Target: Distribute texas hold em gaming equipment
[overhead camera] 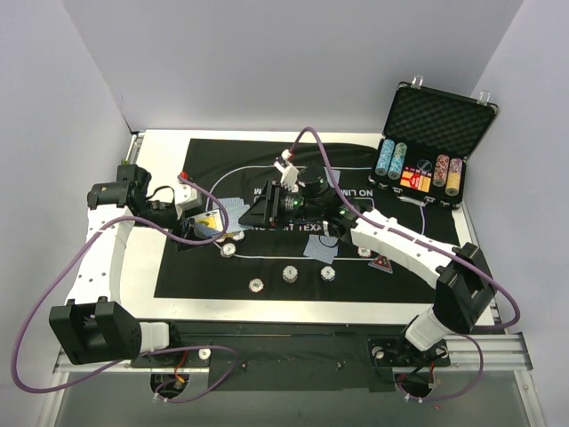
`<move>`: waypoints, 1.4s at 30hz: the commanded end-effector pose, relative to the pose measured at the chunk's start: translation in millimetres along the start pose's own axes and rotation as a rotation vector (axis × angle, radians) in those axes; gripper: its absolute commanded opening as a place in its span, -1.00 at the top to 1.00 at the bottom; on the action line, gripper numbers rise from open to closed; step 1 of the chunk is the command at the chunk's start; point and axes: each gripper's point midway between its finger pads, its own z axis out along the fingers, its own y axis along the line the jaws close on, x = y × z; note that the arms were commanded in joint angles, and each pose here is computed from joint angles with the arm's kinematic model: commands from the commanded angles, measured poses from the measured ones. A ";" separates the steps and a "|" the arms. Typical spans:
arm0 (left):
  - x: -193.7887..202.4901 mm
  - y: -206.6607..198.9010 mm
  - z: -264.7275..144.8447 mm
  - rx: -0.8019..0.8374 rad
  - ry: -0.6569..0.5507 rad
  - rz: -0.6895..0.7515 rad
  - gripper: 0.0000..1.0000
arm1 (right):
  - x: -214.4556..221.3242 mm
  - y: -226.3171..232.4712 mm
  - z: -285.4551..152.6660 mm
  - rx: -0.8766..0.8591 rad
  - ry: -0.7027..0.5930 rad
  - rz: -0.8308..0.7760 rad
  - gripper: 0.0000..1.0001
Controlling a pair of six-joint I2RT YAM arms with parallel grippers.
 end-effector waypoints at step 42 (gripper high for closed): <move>-6.3 -48.7 -3.5 0.114 -0.037 -0.194 1.00 | -109.8 -168.9 -90.6 1.162 0.028 -0.582 1.00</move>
